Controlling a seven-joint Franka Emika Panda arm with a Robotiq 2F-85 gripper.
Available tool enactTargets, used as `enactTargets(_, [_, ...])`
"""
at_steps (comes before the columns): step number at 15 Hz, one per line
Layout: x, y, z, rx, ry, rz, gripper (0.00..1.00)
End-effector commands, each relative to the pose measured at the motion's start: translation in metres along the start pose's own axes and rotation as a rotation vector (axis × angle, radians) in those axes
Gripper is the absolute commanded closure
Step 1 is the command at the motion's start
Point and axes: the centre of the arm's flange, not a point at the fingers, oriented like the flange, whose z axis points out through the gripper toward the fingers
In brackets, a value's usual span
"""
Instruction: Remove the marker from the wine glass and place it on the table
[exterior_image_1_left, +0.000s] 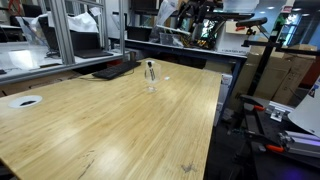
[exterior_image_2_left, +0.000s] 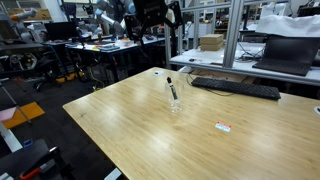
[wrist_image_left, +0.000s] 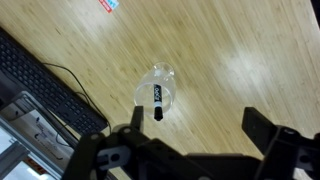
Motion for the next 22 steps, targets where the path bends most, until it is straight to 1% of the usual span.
enactTargets(1, [0.01,0.025,0.029,0.025,0.043,-0.059,0.0])
enactTargets(2, [0.007,0.006,0.022,0.02,0.016,-0.03,0.0])
enactTargets(4, [0.009,0.013,0.034,0.032,0.018,-0.042,0.0])
enactTargets(10, [0.01,0.016,0.031,0.026,0.022,-0.044,0.0])
enactTargets(12, [0.015,0.023,0.042,0.037,0.064,-0.028,0.0])
enactTargets(14, [0.024,0.031,0.055,0.056,0.126,-0.013,0.0])
enactTargets(17, [0.037,0.045,0.073,0.089,0.224,-0.046,0.0])
enactTargets(18, [0.041,0.051,0.08,0.088,0.249,-0.065,0.0])
enactTargets(22, [0.052,0.074,0.114,0.104,0.282,-0.115,0.0])
